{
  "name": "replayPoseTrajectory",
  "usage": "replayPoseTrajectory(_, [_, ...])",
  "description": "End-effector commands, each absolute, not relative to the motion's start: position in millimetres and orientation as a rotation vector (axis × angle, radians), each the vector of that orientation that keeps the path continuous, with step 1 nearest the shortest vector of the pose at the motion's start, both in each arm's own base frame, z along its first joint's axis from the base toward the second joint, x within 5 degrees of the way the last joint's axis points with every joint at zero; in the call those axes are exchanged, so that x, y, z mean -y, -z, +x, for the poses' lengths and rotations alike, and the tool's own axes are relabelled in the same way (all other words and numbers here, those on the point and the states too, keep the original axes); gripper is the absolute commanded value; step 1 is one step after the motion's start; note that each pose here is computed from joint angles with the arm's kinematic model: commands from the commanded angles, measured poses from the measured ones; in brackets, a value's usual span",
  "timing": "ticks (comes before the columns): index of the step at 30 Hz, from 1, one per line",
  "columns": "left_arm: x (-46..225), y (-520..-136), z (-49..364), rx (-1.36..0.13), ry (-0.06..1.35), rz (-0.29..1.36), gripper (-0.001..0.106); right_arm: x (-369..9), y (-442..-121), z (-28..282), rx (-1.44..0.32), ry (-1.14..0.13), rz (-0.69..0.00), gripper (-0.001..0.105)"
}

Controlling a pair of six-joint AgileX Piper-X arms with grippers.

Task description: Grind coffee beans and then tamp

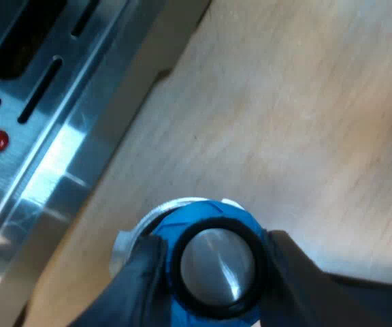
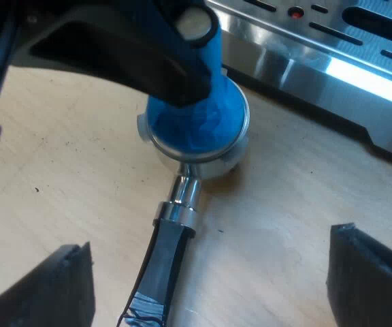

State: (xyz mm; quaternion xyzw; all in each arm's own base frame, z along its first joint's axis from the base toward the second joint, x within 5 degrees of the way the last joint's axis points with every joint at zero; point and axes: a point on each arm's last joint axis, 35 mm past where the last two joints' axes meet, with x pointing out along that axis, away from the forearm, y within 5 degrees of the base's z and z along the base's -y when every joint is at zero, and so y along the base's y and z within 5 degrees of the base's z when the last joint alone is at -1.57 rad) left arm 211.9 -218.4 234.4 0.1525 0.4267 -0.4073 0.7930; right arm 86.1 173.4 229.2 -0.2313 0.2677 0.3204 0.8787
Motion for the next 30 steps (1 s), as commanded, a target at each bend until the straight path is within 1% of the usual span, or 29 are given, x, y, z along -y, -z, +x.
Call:
replayPoseTrajectory(1, [221.7, -237.3, 213.0, -0.894, 0.884, 0.331, 0.001, -172.9, -231.2, 85.8, -0.551, -0.667, -0.479, 0.071])
replayPoseTrajectory(5, [221.2, -237.3, 213.8, -0.888, 0.861, 0.342, 0.001, -172.9, -231.2, 85.8, -0.551, -0.667, -0.479, 0.071])
replayPoseTrajectory(10, [221.5, -237.7, 214.1, -0.882, 0.862, 0.340, 0.001, -172.9, -231.2, 85.8, -0.551, -0.667, -0.479, 0.071])
replayPoseTrajectory(19, [219.5, -235.5, 212.1, -0.915, 0.857, 0.351, 0.001, -172.9, -231.2, 85.8, -0.551, -0.667, -0.479, 0.071])
replayPoseTrajectory(30, [220.5, -236.6, 213.1, -0.899, 0.860, 0.346, 0.001, -172.9, -231.2, 85.8, -0.551, -0.667, -0.479, 0.071])
